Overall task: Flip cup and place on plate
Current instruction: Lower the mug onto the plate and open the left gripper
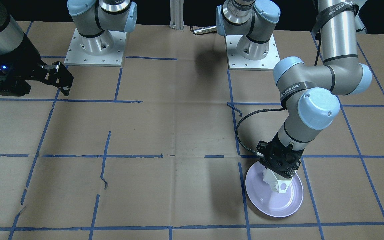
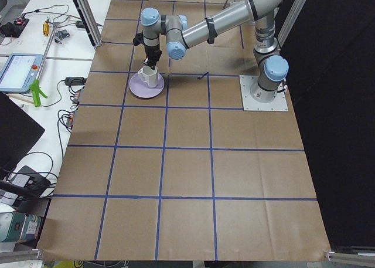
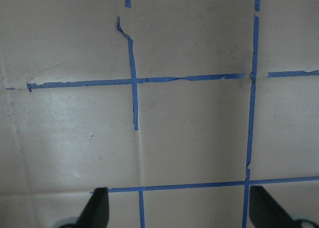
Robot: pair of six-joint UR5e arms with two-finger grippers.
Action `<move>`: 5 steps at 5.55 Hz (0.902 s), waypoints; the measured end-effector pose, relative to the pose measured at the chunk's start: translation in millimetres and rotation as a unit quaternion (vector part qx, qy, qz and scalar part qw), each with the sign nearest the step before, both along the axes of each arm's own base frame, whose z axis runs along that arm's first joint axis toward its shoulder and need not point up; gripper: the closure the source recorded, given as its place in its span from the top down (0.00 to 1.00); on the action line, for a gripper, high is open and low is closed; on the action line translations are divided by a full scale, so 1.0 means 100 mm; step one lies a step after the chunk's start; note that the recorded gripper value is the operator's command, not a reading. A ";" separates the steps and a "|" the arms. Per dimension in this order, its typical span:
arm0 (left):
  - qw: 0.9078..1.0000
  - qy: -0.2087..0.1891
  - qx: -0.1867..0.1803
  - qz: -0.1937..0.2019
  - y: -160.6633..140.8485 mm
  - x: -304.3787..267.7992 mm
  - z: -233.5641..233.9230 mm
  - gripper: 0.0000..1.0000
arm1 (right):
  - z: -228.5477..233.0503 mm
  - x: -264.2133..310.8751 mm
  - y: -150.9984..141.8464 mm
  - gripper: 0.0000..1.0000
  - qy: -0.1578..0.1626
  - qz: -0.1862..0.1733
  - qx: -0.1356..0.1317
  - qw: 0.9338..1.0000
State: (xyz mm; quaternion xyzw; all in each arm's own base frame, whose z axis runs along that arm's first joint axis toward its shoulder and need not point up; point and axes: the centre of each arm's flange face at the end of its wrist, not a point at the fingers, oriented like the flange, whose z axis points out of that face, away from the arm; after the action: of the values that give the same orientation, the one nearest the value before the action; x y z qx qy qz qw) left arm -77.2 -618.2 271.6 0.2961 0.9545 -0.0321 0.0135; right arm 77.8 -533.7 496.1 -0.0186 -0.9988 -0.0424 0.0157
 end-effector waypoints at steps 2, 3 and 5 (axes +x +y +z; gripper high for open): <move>1.000 -0.001 0.003 0.000 -0.01 -0.02 -0.06 0.98 | 0.00 0.00 0.00 1.00 0.000 0.000 0.000 1.000; 1.000 -0.001 0.005 0.000 -0.02 -0.02 -0.10 0.99 | 0.00 0.00 0.00 1.00 0.000 0.000 0.000 1.000; 1.000 -0.003 0.002 0.003 -0.02 -0.01 -0.05 0.99 | 0.00 0.00 0.00 1.00 0.000 0.000 0.000 1.000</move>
State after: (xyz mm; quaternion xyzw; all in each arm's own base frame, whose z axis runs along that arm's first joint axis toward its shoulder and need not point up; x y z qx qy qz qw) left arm -78.7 -620.2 267.0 0.2936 0.9554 -0.0291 0.0157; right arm 77.8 -533.7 496.1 -0.0186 -0.9988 -0.0424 0.0157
